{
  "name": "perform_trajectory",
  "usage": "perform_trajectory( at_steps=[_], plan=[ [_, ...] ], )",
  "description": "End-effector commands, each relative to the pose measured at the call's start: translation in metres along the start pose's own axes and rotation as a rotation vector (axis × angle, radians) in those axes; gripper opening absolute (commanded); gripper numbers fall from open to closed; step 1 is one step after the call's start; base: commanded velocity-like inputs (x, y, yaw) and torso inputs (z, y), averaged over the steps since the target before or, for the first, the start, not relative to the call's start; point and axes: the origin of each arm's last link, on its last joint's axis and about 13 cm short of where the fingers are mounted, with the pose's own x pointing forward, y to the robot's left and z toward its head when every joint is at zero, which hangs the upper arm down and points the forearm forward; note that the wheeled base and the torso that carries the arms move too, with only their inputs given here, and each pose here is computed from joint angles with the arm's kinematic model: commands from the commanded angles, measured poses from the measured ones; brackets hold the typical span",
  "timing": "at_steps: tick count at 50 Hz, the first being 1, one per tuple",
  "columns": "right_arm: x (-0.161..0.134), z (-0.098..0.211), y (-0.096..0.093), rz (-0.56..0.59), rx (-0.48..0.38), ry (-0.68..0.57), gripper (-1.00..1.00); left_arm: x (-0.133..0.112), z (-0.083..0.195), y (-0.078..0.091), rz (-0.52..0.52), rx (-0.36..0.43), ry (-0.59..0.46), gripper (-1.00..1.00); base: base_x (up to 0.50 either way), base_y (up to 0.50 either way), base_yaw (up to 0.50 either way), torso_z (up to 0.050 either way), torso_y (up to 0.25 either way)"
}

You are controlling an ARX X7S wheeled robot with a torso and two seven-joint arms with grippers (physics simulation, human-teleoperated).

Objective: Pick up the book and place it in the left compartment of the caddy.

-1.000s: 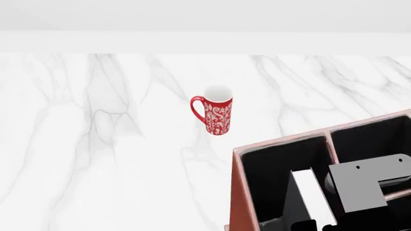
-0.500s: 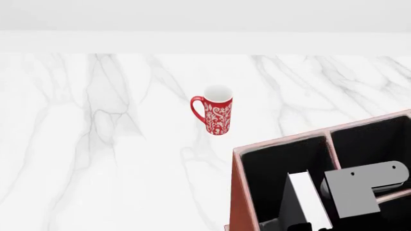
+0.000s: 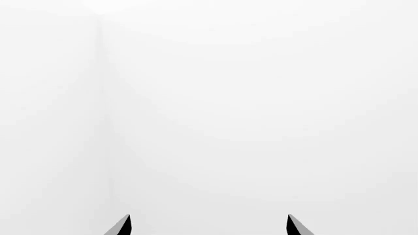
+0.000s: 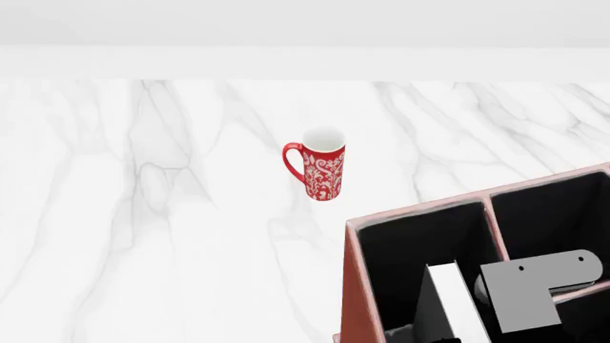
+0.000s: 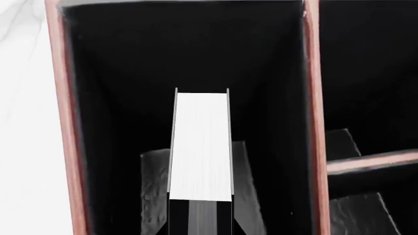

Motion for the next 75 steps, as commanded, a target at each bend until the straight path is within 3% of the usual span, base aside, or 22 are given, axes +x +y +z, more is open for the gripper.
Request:
perform_trajectory(
  at_steps=[1, 75],
  plan=[
    [0.002, 0.006, -0.005, -0.030, -0.027, -0.055, -1.00, 0.000, 0.000, 0.000, 0.000, 0.000, -0.001, 1.00, 0.00, 0.00, 0.00, 0.000, 0.000],
    [0.023, -0.007, -0.002, -0.034, -0.029, -0.028, -1.00, -0.002, 0.003, 0.000, -0.006, 0.002, -0.009, 1.00, 0.00, 0.00, 0.00, 0.000, 0.001]
  ],
)
